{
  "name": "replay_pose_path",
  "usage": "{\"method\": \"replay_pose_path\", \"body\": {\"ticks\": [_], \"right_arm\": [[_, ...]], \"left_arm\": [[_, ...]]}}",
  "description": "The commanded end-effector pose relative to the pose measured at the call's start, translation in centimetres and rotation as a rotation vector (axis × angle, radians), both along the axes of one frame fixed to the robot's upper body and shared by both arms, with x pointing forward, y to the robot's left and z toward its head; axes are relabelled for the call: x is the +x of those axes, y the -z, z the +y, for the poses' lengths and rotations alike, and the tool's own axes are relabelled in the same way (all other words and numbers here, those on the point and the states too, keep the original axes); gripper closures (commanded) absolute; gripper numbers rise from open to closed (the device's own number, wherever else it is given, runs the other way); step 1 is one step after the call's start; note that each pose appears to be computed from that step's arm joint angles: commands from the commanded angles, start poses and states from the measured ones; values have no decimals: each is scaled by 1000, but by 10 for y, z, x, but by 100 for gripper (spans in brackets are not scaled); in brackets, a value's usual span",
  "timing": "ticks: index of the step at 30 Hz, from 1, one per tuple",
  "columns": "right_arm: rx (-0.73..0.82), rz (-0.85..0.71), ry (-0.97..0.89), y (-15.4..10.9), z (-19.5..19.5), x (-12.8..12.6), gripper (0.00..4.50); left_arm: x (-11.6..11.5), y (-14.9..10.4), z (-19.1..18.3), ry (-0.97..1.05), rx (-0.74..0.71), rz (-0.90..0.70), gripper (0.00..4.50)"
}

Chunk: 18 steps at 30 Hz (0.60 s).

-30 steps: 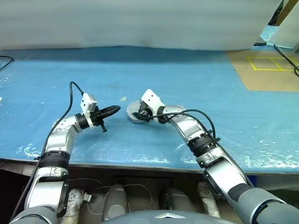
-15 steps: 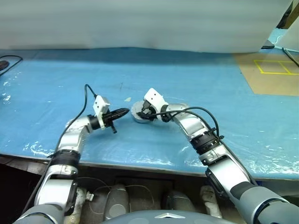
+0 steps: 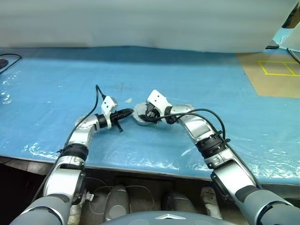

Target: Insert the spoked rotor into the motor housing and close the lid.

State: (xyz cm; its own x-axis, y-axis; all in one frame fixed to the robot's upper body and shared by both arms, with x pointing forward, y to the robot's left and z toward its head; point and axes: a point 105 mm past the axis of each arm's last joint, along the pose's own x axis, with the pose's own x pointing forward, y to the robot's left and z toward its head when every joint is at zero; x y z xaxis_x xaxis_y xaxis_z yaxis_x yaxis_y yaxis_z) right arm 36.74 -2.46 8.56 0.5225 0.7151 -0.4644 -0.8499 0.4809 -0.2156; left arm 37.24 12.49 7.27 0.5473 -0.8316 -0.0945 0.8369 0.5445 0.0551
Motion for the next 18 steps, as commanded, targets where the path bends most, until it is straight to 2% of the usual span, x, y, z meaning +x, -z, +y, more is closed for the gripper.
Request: {"method": "replay_pose_path", "body": {"ticks": [1, 7, 11, 15, 18], "right_arm": [[-188, 286, 100, 85, -37, -27, 158], [-167, 269, 74, 81, -33, -29, 158], [-98, 269, 86, 73, -27, -26, 158], [96, 367, 104, 51, -12, -26, 158], [230, 366, 35, 26, 0, -29, 158]], "left_arm": [[-2, -10, -8, 46, -44, -22, 450], [-2, -8, -11, 59, -28, -24, 450], [0, -12, -9, 48, -34, -35, 450], [5, -22, -1, 9, -80, -54, 450], [12, -38, 9, -45, -160, -84, 450]]}}
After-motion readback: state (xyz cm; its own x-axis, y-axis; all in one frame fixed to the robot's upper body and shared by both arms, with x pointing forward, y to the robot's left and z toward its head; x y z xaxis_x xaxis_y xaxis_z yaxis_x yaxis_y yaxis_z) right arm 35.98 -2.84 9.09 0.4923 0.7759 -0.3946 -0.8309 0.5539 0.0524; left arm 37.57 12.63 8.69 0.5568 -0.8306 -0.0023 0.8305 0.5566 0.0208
